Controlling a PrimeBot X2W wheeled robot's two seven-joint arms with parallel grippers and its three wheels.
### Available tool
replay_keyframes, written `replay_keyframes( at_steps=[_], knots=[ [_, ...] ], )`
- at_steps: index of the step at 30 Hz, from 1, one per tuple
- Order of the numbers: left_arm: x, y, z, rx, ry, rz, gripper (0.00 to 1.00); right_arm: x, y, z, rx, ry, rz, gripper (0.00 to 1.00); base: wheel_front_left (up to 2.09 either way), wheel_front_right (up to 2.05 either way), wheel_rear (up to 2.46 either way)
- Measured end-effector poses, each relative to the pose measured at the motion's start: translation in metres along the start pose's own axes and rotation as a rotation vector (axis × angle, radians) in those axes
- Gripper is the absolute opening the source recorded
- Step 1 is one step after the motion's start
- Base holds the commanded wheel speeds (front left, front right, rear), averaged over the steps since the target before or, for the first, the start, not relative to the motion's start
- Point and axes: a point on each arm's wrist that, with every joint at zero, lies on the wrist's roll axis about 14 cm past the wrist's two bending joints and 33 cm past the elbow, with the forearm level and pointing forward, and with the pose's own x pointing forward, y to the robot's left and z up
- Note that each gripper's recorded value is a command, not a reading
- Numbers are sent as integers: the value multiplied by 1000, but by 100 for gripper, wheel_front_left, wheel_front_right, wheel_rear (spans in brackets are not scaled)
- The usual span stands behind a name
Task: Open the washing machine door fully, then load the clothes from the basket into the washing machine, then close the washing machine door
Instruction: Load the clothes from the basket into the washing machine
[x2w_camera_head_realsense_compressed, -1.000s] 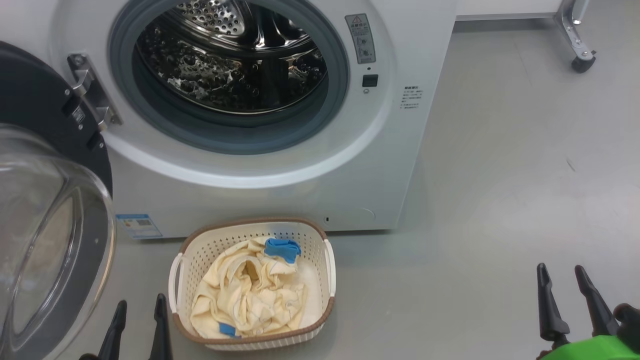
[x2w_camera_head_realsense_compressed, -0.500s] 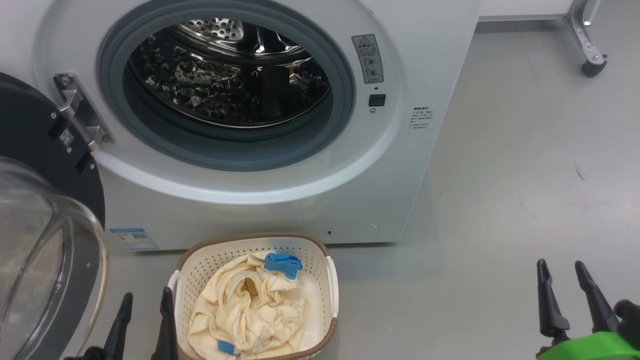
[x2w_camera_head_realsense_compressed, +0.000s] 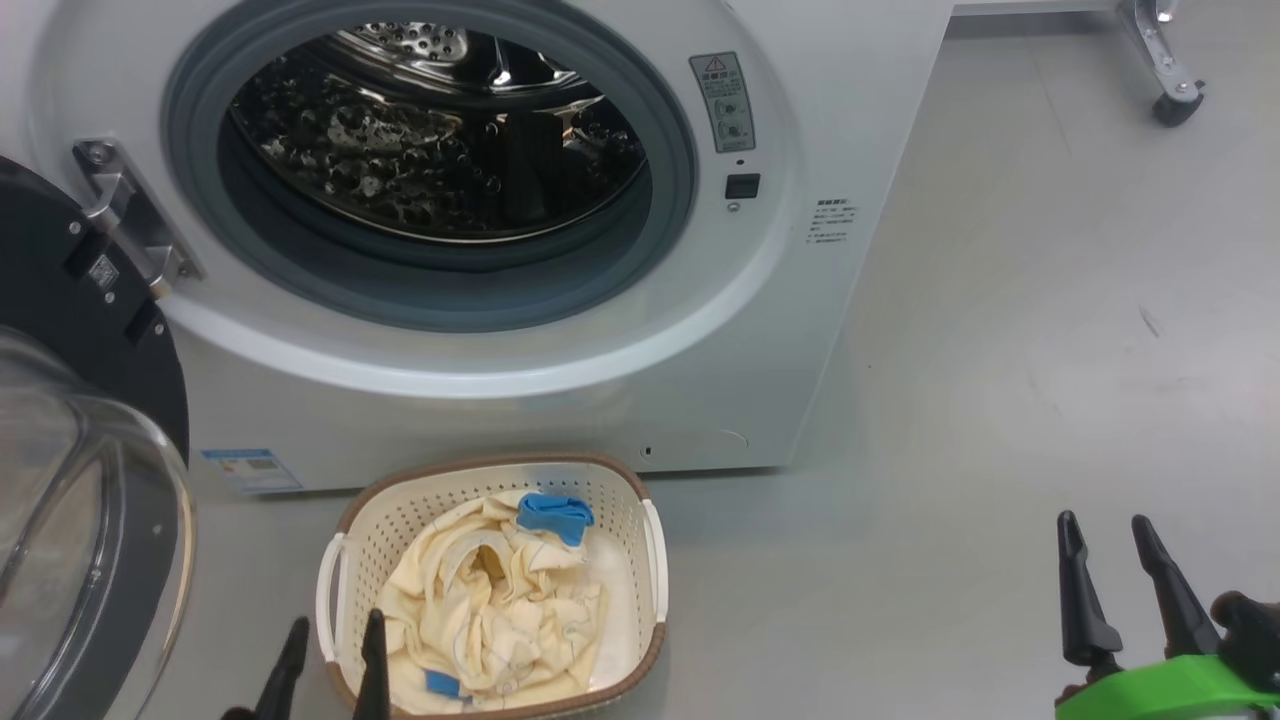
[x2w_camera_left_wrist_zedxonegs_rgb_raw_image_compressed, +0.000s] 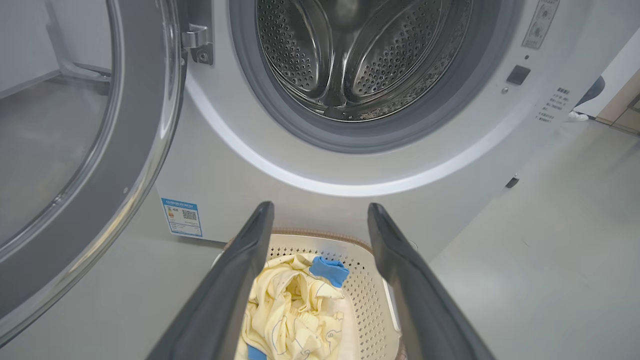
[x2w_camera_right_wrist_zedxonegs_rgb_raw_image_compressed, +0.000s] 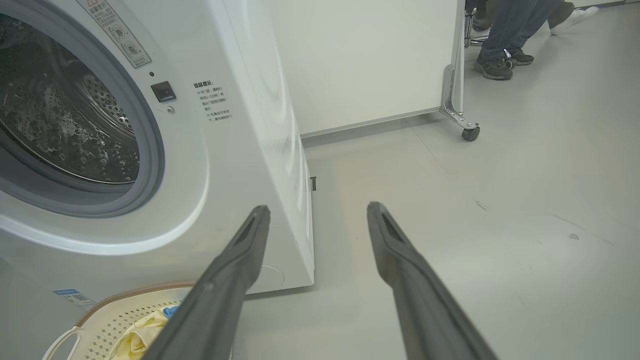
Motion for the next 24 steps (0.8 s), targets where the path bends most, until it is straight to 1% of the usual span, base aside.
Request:
replay_keyframes(
  at_steps=[2, 3, 7, 11, 14, 20, 24],
  knots=[
    [0, -3, -18, 9, 59, -11, 100, 2, 0, -2, 5, 6, -5, 100, 0, 0, 0],
    [2, -7, -36, 14, 117, -26, 100, 5, 1, -5, 15, 16, -7, 100, 0, 0, 0],
    [25, -19, -53, 15, 173, -76, 100, 17, 7, -10, 26, 28, -1, 100, 0, 0, 0],
    [55, -33, -71, 30, 223, -131, 100, 34, 6, -12, 39, 33, -12, 100, 0, 0, 0],
    [71, -39, -92, 30, 291, -159, 100, 44, 4, -19, 46, 52, -24, 100, 0, 0, 0],
    [87, -45, -140, 41, 460, -202, 100, 55, -4, -34, 50, 94, -57, 100, 0, 0, 0],
    [98, -46, -161, 53, 531, -221, 100, 63, -8, -39, 42, 106, -67, 100, 0, 0, 0]
  ],
)
